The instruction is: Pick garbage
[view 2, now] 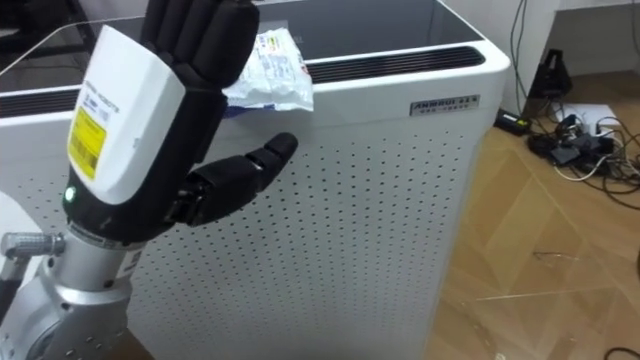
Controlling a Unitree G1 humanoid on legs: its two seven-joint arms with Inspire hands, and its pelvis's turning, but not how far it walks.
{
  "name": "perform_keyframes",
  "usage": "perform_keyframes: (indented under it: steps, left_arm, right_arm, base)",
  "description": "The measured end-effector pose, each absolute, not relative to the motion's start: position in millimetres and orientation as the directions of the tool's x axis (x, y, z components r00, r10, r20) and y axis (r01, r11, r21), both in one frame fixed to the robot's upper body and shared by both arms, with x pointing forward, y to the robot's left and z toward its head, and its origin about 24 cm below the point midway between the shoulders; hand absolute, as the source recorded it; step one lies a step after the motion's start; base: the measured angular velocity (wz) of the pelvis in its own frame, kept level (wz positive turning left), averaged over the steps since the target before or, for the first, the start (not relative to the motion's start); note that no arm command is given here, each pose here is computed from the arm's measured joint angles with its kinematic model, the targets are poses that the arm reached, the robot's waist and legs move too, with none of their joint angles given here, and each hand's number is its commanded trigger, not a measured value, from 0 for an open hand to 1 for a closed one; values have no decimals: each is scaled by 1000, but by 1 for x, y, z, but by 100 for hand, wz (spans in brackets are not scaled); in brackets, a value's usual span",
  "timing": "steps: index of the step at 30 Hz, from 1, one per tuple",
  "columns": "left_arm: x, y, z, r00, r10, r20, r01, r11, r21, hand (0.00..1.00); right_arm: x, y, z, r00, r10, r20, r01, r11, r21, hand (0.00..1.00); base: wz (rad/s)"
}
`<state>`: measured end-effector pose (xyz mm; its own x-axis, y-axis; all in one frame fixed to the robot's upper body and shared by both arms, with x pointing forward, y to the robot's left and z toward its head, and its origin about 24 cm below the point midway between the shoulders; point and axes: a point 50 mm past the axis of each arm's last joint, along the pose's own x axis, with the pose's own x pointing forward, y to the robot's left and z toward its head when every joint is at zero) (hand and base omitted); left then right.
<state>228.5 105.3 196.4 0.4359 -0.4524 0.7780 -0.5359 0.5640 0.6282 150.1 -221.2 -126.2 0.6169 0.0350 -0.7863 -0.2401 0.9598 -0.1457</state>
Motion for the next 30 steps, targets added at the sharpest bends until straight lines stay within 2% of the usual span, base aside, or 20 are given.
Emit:
perform_keyframes:
  steps: [15,30]
  left_arm:
    - [231,106,193,477,-472,742,-516,533,671,0]
    - [247,123,171,618,-416,667,-488,463,740,0]
  right_arm:
    - [150,-215,-127,610,65,-790,-259,958,-121,100]
    - [146,-216,-129,593,78,-801,-267,958,-104,100]
  base:
    - [0]
    - [0]
